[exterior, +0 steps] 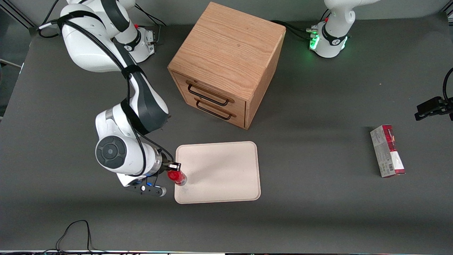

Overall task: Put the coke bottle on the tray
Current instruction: 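Carry the bottle over the white tray with the right gripper, then lower the bottle onto the tray and open the right gripper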

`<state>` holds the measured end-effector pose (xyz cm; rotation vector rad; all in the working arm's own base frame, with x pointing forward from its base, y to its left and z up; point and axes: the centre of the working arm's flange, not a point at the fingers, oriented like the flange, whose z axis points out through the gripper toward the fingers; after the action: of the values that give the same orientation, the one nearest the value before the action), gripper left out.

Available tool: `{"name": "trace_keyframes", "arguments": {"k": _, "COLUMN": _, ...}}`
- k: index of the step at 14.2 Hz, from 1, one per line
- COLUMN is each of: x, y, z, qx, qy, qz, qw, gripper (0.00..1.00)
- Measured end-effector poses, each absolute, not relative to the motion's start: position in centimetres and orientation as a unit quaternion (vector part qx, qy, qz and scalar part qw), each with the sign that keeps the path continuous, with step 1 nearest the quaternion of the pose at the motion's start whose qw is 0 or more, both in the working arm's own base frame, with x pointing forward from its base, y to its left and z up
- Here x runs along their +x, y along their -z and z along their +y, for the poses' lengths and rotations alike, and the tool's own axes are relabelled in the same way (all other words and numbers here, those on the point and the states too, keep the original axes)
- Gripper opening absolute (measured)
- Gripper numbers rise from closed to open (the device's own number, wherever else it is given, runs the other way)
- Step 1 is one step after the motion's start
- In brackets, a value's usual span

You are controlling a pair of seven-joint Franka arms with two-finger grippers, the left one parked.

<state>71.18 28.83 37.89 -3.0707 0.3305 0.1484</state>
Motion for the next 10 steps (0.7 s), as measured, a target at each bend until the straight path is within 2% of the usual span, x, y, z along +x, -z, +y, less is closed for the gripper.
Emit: {"name": "trace_keyframes", "arguments": {"k": 10, "x": 72.0, "y": -32.6, "z": 29.3, "qx": -0.993, "qy": -0.049, "qz": 0.107, "qw": 0.023, "gripper": 0.31}}
